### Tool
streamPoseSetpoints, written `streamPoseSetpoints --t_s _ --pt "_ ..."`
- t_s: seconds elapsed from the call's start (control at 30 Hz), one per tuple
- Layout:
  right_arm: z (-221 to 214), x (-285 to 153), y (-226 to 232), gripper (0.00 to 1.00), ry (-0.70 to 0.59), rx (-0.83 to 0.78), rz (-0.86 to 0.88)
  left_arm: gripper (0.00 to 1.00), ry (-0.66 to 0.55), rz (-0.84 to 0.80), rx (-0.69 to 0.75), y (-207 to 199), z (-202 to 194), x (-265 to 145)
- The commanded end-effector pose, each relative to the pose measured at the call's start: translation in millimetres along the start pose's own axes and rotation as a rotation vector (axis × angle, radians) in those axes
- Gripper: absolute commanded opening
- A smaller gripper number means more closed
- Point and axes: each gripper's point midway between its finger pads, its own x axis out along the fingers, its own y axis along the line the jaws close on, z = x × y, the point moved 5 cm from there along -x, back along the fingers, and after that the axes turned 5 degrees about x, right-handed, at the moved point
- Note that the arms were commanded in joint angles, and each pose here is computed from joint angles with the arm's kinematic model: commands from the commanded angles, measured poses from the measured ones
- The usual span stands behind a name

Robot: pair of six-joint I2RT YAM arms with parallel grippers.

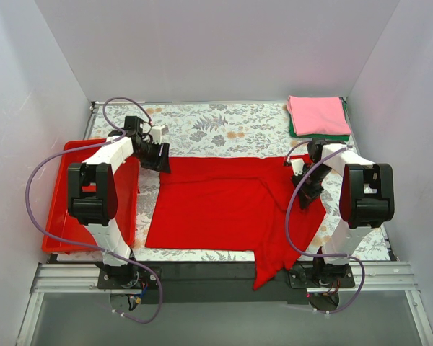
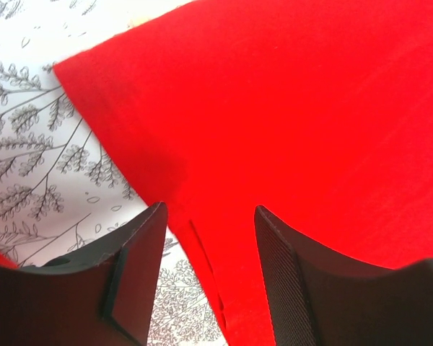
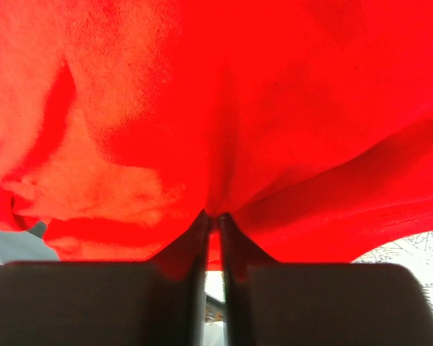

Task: Fold and stack the t-shirts
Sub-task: Fold the tshirt

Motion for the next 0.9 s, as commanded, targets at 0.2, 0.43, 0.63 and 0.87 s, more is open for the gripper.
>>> streamPoseSetpoints --t_s 0.2,0.43,0.63,0.87 --pt "2 -5 6 0.01 -0.03 -0.023 0.018 0.47 0.092 0.074 -0.046 10 -15 2" --pt "3 -7 8 0.01 -0.044 -0.034 0.035 0.46 0.15 0.11 -0.065 13 -30 14" --pt "3 -13 10 0.01 -0.057 -0.049 0.027 0.38 0.163 0.101 -0.091 14 -31 20" --pt "4 -17 12 0.01 -0.071 -0.06 0.034 0.25 0.185 0.086 -0.108 13 -35 24"
